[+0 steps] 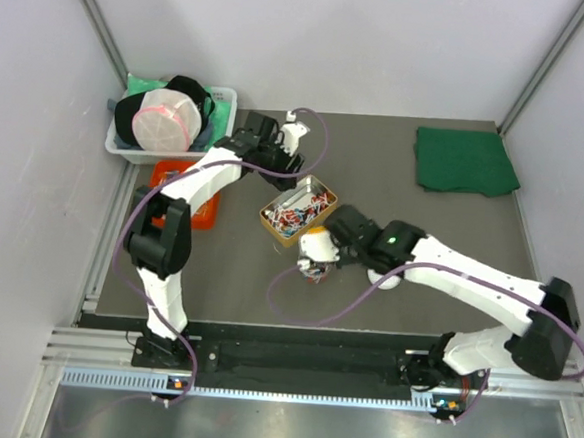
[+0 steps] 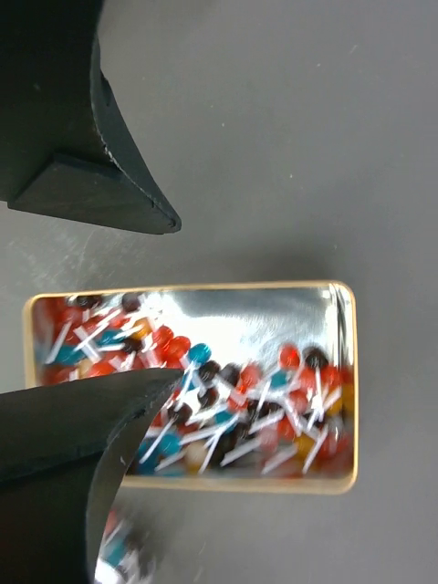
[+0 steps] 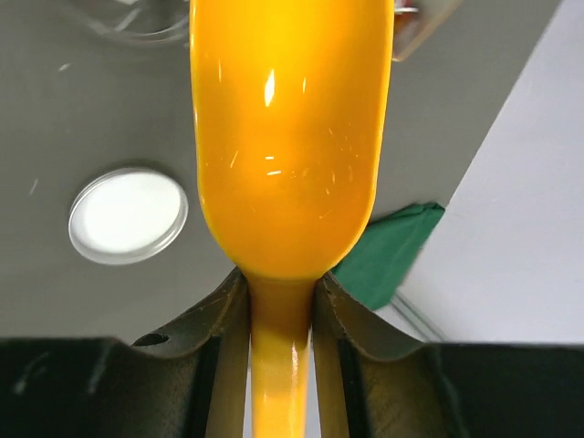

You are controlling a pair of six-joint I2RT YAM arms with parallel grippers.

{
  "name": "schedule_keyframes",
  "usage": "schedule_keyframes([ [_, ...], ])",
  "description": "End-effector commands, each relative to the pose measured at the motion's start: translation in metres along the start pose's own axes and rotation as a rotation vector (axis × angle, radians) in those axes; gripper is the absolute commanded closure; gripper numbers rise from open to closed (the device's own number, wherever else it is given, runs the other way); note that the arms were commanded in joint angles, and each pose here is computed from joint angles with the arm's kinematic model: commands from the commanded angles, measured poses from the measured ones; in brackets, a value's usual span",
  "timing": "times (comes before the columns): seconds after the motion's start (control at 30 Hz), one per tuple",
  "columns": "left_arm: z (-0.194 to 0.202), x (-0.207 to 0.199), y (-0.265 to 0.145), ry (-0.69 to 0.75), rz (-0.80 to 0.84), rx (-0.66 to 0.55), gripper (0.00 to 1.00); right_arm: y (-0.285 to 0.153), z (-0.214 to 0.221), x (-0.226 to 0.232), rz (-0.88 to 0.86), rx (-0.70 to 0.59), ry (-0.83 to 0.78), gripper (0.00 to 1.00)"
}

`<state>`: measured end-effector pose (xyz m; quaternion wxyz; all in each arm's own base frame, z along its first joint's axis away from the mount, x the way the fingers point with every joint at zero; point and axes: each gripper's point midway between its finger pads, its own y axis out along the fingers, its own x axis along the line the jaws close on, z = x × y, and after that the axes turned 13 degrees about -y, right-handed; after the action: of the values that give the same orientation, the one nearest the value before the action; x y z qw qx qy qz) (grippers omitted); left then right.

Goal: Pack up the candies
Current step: Place the fake candies in the packing bottle, then adjust the spatula.

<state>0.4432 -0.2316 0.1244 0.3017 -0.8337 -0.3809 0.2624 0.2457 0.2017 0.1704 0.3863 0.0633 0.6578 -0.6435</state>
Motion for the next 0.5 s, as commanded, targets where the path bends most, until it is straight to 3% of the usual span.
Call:
schedule_keyframes([
  [0.0,-0.029,-0.046,-0.054,0.017,0.254,-0.129,0.37,-0.033,0.002,-0.031,0.090,-0.230,0.258,1.00],
  [0.1,-0.025,-0.073,-0.072,0.029,0.395,-0.145,0.37,-0.035,0.009,-0.039,0.136,-0.274,0.336,1.00],
  [0.33,-0.024,-0.127,-0.115,0.007,0.758,-0.148,0.36,-0.024,0.019,-0.050,0.241,-0.233,0.381,1.00],
  [0.47,-0.025,-0.140,-0.126,-0.003,0.858,-0.143,0.36,-0.020,0.021,-0.056,0.269,-0.216,0.392,1.00],
])
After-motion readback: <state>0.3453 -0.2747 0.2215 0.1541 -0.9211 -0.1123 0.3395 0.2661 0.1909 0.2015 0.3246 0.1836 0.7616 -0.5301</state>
